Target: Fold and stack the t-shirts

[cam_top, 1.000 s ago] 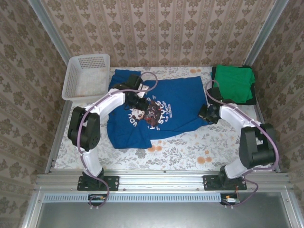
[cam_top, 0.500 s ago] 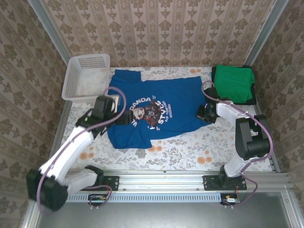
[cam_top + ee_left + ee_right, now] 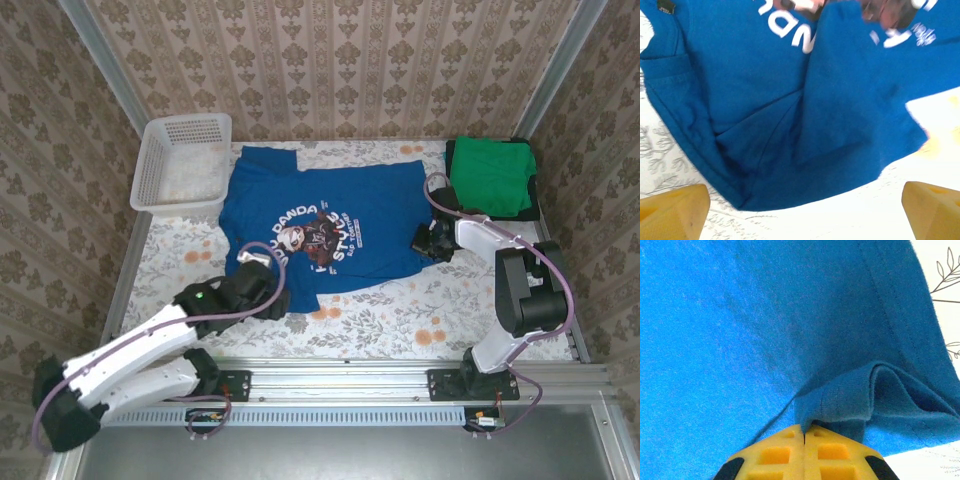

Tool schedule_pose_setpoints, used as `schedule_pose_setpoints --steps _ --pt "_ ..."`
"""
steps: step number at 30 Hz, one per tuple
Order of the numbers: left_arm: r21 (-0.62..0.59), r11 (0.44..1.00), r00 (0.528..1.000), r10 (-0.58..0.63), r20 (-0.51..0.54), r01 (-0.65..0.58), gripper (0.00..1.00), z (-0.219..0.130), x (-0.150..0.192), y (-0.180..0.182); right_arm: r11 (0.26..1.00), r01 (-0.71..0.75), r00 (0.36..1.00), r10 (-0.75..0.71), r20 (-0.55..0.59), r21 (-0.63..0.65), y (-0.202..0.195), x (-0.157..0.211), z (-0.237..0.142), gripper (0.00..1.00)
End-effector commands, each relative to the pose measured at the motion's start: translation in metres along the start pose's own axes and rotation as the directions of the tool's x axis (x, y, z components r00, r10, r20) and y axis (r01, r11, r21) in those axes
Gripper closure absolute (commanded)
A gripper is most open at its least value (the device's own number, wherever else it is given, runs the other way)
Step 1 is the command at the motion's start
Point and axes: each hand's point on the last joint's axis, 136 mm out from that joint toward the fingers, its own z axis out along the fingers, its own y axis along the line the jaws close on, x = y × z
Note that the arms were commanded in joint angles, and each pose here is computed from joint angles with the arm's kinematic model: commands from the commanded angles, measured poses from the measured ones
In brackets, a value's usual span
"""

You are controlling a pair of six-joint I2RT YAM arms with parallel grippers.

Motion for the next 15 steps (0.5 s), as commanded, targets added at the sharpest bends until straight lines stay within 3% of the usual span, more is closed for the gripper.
schedule_pose_setpoints --steps 1,6,11,15 --pt "-0.161 0.974 0.987 0.158 -0.032 -0.161 0.00 0.002 -0.009 0.007 1.000 0.019 1.000 -0.019 0.001 -0.019 0.004 0.000 -0.010 0.99" --pt "-0.067 0.924 0.925 0.370 -0.083 -0.376 0.07 0.019 -0.008 -0.038 1.000 0.022 1.000 -0.022 0.009 0.010 -0.002 0.000 -0.010 0.98" --pt "0.126 0.888 0.892 0.450 -0.039 -0.443 0.17 0.037 0.000 -0.083 1.000 0.022 1.000 -0.022 -0.014 0.011 -0.002 0.003 -0.004 0.99" --pt "0.214 0.833 0.846 0.531 -0.048 -0.511 0.17 0.053 0.011 -0.105 1.000 0.019 1.000 -0.019 -0.025 0.019 -0.005 0.006 0.002 0.99"
